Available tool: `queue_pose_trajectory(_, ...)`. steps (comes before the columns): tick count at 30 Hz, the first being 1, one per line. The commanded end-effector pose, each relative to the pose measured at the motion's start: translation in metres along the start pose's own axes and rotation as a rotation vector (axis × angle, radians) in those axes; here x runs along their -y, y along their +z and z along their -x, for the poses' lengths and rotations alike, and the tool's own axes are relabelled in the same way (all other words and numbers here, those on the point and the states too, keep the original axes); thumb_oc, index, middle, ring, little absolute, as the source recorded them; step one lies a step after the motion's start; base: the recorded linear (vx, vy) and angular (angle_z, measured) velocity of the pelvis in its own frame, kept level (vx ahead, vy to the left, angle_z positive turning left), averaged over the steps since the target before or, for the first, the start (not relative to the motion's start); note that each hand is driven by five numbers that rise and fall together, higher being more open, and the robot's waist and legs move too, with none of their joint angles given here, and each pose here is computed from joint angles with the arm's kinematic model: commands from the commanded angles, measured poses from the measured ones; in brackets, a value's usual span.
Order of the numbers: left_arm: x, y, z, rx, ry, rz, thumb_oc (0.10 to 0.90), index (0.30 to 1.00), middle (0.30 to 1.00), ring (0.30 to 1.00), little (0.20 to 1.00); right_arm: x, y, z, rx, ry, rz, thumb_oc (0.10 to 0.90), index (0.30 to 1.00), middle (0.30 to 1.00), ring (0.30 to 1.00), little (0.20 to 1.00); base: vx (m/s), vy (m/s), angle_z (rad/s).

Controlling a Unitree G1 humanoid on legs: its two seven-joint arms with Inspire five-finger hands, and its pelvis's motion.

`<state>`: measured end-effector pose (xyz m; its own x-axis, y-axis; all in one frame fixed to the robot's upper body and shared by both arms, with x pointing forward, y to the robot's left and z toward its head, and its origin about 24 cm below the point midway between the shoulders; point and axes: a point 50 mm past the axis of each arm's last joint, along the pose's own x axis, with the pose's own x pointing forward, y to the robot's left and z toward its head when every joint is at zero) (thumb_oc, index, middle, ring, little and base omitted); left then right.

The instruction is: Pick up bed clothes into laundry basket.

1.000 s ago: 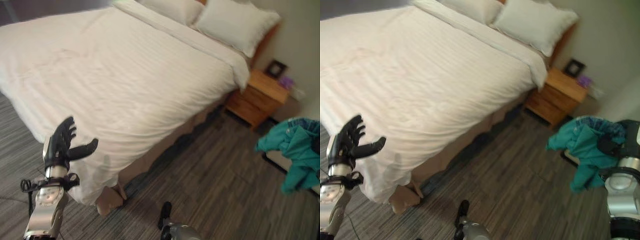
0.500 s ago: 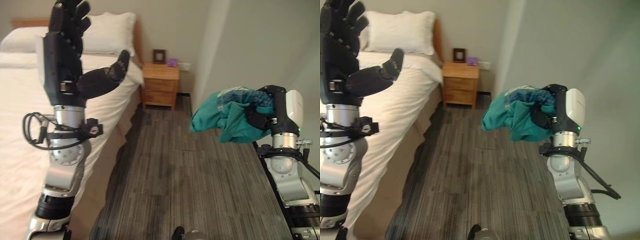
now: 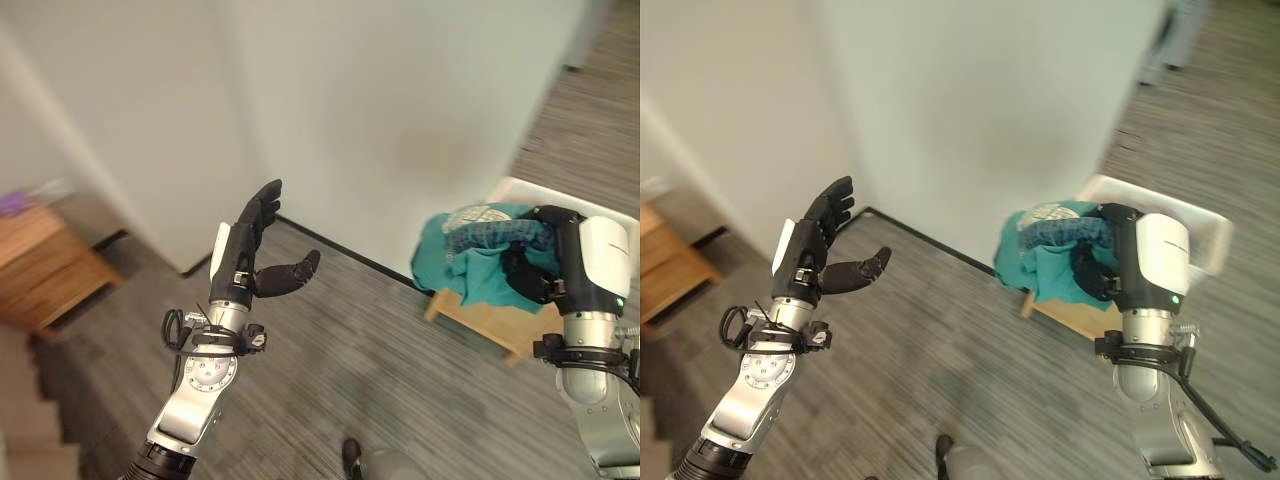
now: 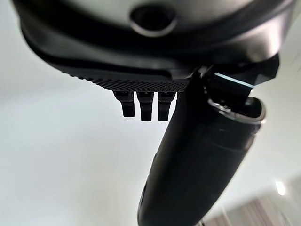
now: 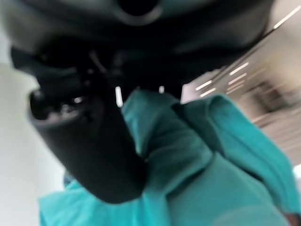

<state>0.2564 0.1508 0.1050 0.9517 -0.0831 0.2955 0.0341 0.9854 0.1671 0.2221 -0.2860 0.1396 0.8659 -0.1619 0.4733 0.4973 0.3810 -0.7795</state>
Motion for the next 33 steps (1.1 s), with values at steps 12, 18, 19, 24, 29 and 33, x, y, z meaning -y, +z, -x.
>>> queue_pose_trajectory(12,-0.017,0.016,0.002,0.104,0.002,-0.099,0.800,0.900,0.900,0.900,0.900,-0.011,0.036,-0.011,0.202,-0.042,0.016,0.400,0.300,0.300,0.300,0.300,-0.03,-0.021,-0.89)
queue_pose_trajectory(18,-0.015,0.013,0.005,0.088,0.013,-0.100,0.800,0.900,0.900,0.900,0.900,-0.019,0.033,-0.005,0.179,0.002,0.026,0.400,0.300,0.300,0.300,0.300,0.23,-0.184,-0.40)
queue_pose_trajectory(19,-0.013,0.014,0.005,0.092,0.012,-0.099,0.800,0.900,0.900,0.900,0.900,-0.019,0.032,-0.004,0.174,0.002,0.028,0.400,0.300,0.300,0.300,0.300,0.25,-0.224,-0.35)
queue_pose_trajectory(24,-0.015,0.010,0.007,0.078,0.050,-0.102,0.800,0.900,0.900,0.900,0.900,-0.003,0.043,-0.020,0.263,-0.063,0.014,0.400,0.300,0.300,0.300,0.300,0.29,-0.355,-0.39)
queue_pose_trajectory(29,-0.025,0.002,0.012,0.040,0.114,-0.097,0.800,0.900,0.900,0.900,0.900,0.000,0.043,-0.037,0.278,-0.003,0.018,0.400,0.300,0.300,0.300,0.300,0.27,-0.081,-0.97)
queue_pose_trajectory(33,-0.034,-0.006,0.017,-0.002,0.147,-0.109,0.800,0.900,0.900,0.900,0.900,-0.004,0.045,-0.046,0.285,0.021,0.006,0.400,0.300,0.300,0.300,0.300,0.36,0.174,-0.94)
